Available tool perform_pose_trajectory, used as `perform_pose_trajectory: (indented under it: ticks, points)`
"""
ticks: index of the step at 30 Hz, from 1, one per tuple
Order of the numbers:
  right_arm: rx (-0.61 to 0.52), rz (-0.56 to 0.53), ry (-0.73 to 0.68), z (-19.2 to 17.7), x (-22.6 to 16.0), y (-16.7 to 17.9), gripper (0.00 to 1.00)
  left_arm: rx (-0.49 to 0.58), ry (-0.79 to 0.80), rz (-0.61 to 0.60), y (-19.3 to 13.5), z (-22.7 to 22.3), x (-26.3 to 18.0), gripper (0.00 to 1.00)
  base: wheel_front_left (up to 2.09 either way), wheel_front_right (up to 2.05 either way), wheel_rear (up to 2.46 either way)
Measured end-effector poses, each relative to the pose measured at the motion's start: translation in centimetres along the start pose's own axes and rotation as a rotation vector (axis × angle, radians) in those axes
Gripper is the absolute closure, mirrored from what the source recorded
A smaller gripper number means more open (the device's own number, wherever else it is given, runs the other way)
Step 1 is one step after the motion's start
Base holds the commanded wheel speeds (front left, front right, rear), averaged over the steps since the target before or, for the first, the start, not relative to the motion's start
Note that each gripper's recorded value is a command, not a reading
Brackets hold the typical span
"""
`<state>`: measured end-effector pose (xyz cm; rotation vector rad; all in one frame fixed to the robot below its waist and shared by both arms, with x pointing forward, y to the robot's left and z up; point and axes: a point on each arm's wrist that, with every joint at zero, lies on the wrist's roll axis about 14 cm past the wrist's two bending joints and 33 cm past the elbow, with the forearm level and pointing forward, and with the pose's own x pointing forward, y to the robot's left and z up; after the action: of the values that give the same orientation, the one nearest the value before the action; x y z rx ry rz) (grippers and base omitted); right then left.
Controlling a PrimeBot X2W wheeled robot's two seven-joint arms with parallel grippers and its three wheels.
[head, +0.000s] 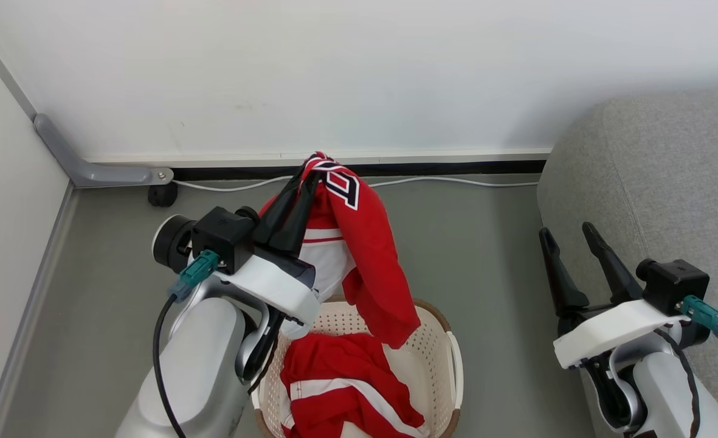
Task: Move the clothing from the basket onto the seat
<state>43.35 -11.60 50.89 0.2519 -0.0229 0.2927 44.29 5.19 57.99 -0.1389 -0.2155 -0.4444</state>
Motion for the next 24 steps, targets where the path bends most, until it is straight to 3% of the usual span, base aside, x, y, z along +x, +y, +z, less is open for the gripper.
perform_pose_trajectory:
  ticks: [11, 24]
  points:
    - [0.002, 0.029, 0.025, -1.0, -0.1, 0.9, 0.00, 0.037, -0.095, -0.046, -0.8, 3.2, 1.5, 1.00, 0.00, 0.00, 0.00]
    - [0.002, 0.501, -0.051, 1.8, 1.7, 15.8, 0.00, 0.033, -0.082, -0.086, -1.9, 2.4, 1.9, 1.00, 0.00, 0.00, 0.00]
